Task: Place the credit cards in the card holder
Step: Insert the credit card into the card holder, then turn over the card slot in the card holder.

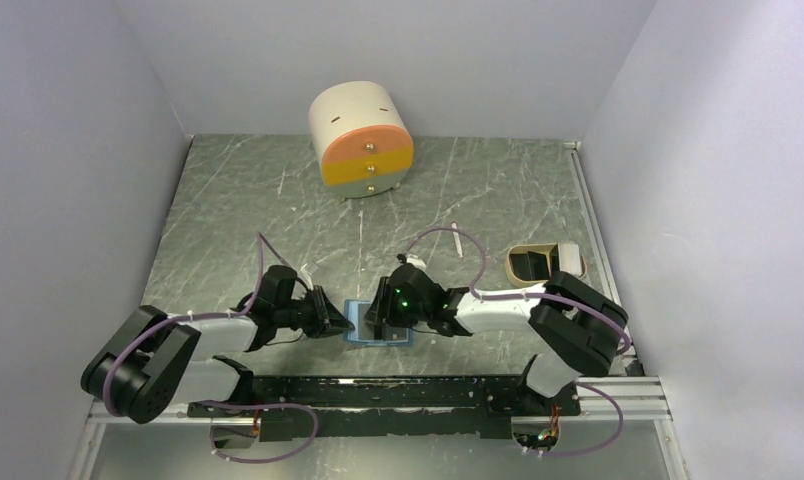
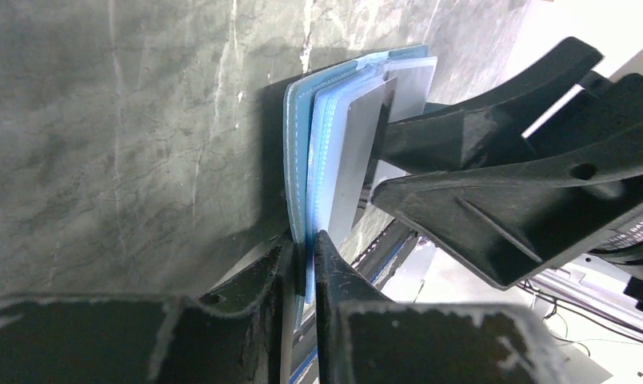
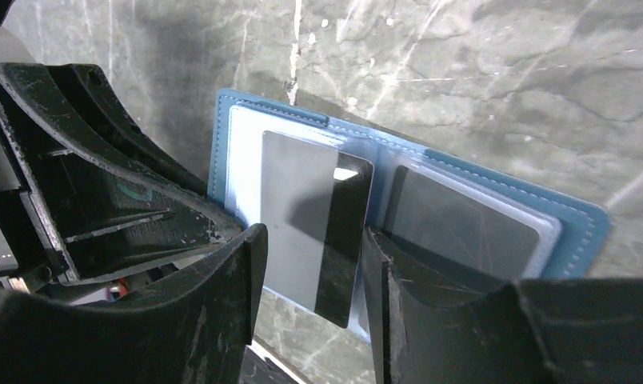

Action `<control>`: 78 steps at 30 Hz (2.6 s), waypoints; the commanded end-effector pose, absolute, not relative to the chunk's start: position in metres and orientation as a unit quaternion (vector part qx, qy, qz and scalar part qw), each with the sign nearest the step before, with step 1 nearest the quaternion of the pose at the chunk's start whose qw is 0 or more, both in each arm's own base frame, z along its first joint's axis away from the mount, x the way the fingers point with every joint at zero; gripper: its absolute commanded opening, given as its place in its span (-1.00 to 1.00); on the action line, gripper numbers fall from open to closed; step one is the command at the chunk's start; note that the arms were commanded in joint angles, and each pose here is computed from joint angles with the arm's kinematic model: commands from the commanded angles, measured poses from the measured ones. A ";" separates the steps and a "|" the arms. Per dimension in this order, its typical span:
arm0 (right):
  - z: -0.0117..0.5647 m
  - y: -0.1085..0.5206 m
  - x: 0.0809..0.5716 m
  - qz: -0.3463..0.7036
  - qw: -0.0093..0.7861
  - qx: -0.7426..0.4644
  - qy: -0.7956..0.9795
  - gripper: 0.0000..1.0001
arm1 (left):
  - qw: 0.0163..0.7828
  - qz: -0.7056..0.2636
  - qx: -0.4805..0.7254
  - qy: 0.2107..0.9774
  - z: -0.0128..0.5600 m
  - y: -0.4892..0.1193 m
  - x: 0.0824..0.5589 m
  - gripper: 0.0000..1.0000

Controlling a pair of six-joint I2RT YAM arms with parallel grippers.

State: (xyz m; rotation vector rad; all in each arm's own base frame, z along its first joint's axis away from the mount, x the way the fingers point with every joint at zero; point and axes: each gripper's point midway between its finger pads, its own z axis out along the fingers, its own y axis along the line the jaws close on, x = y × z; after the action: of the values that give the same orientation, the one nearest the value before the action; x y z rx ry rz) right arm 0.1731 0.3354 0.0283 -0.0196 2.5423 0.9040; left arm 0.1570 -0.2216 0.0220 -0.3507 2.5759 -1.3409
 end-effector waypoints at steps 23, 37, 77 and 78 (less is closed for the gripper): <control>0.025 0.350 0.151 0.401 0.172 0.009 0.900 -0.22 | 0.143 -0.492 -0.084 0.855 0.046 -0.226 0.158 -0.42; 0.015 0.335 0.153 0.388 0.185 0.021 0.903 -0.57 | 0.161 -0.517 -0.078 0.837 0.064 -0.229 0.159 -0.35; 0.005 0.322 0.157 0.398 0.189 0.029 0.897 -0.70 | 0.128 -0.562 -0.048 0.816 0.064 -0.246 0.152 -0.82; 0.006 0.321 0.157 0.397 0.190 0.029 0.897 -0.70 | 0.129 -0.561 -0.047 0.816 0.064 -0.247 0.152 -0.82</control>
State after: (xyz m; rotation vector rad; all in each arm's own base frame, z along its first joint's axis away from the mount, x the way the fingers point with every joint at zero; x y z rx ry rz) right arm 0.1596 0.3300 0.0166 0.0897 2.4990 1.1607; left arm 0.1569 -0.2393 0.0592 -0.2026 2.3773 -1.5853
